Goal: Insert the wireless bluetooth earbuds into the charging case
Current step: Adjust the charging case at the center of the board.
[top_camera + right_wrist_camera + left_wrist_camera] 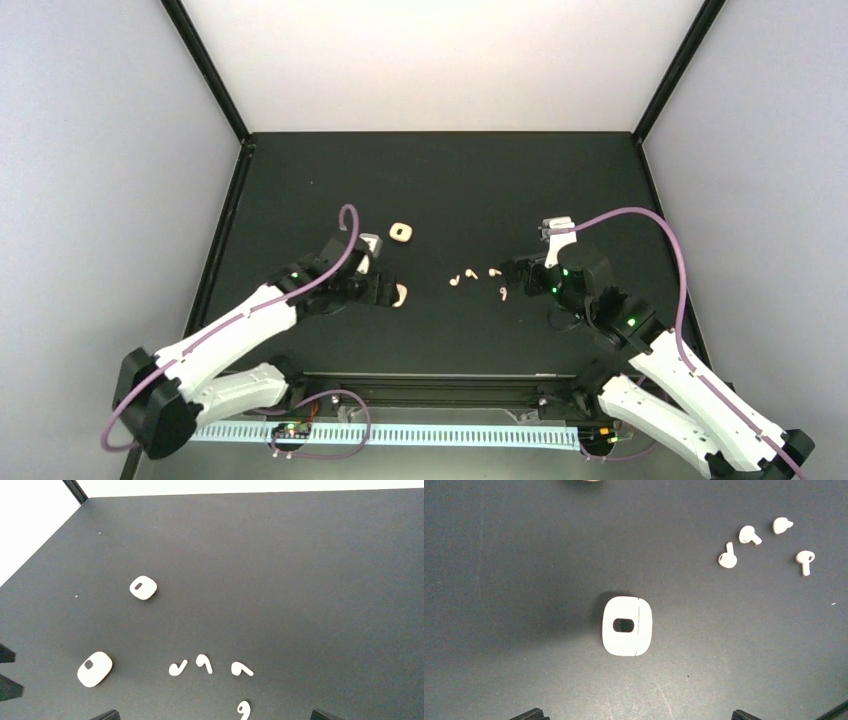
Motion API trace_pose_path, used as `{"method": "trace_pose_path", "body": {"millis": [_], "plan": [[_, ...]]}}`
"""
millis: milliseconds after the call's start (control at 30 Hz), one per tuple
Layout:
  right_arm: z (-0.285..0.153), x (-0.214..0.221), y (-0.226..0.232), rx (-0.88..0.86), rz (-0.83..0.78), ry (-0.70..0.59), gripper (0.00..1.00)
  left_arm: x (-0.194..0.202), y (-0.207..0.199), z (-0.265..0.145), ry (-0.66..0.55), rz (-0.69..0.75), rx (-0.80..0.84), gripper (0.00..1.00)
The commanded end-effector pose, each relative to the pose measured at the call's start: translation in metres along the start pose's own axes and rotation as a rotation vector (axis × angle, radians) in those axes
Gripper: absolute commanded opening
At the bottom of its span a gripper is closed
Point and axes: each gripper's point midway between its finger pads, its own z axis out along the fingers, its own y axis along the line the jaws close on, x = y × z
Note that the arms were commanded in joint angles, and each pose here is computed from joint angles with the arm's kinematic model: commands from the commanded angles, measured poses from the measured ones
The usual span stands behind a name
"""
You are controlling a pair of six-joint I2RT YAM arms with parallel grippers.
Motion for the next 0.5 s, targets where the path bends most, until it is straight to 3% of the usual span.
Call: {"method": "trace_pose_path", "body": {"millis": [0, 467], "plan": [[-0.001, 0.006, 0.001, -0.011, -0.014, 0.013, 1.00, -0.007, -0.005, 0.013, 0.035, 0.024, -0.073, 0.99], [-0.007, 0.004, 0.002, -0.026, -0.013, 0.001, 1.00, 0.000, -0.014, 0.082, 0.226, 0.122, -0.173, 0.94]]}}
